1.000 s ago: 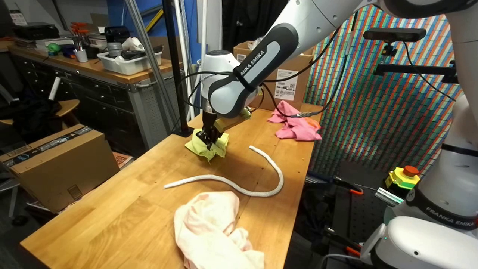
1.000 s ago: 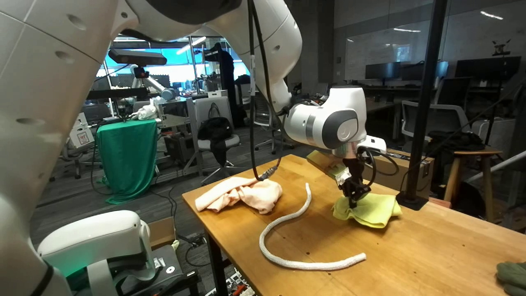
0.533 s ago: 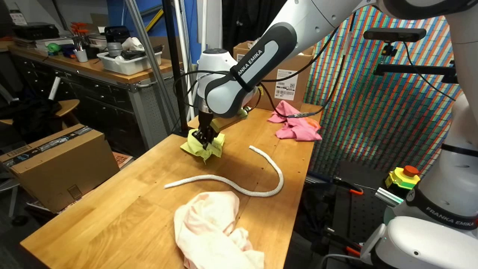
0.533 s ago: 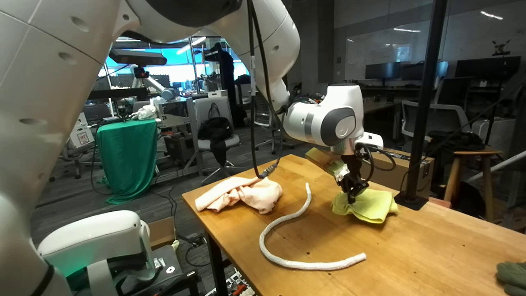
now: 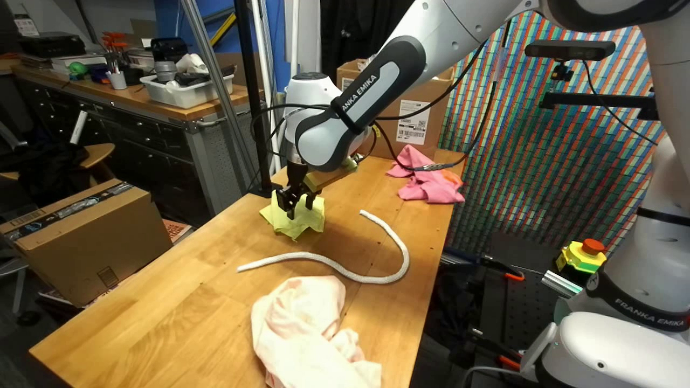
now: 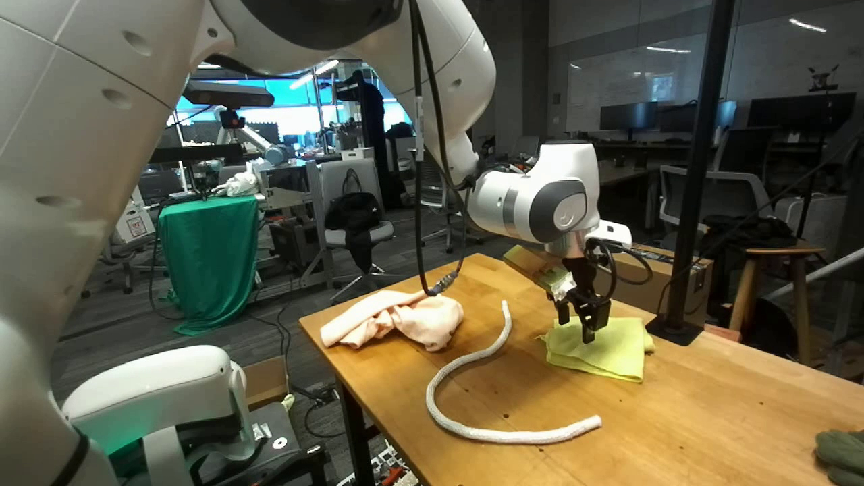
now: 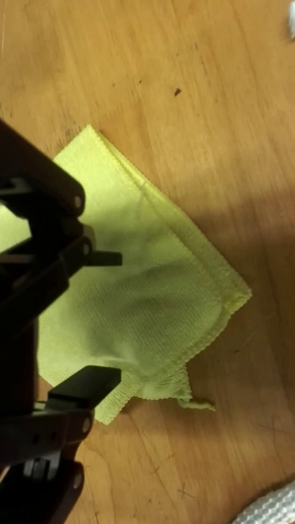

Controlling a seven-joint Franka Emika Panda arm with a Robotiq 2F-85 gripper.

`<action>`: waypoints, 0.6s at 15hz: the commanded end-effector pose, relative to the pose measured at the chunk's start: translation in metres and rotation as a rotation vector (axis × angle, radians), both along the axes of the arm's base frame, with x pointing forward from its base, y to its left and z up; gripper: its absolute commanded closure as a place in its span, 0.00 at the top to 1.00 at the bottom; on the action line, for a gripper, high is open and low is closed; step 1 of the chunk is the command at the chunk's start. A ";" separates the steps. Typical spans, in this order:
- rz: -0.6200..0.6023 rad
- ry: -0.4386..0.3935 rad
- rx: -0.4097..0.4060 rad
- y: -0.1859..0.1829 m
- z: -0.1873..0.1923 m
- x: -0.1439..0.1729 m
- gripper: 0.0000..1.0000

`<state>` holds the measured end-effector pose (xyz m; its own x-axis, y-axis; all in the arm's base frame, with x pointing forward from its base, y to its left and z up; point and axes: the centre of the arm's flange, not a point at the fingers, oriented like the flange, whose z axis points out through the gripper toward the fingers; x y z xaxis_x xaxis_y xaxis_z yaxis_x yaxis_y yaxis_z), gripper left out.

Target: Move the pink t-shirt and the radish to the right, move the peach t-shirt to the left, move the white cable forwards, move the yellow towel backwards

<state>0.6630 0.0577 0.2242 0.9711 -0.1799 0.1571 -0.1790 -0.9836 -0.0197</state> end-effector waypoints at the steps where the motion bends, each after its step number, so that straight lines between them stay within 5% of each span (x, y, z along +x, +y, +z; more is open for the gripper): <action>1: -0.009 0.032 -0.006 -0.008 0.011 -0.005 0.98; 9: -0.006 0.320 -0.008 -0.049 0.054 -0.077 1.00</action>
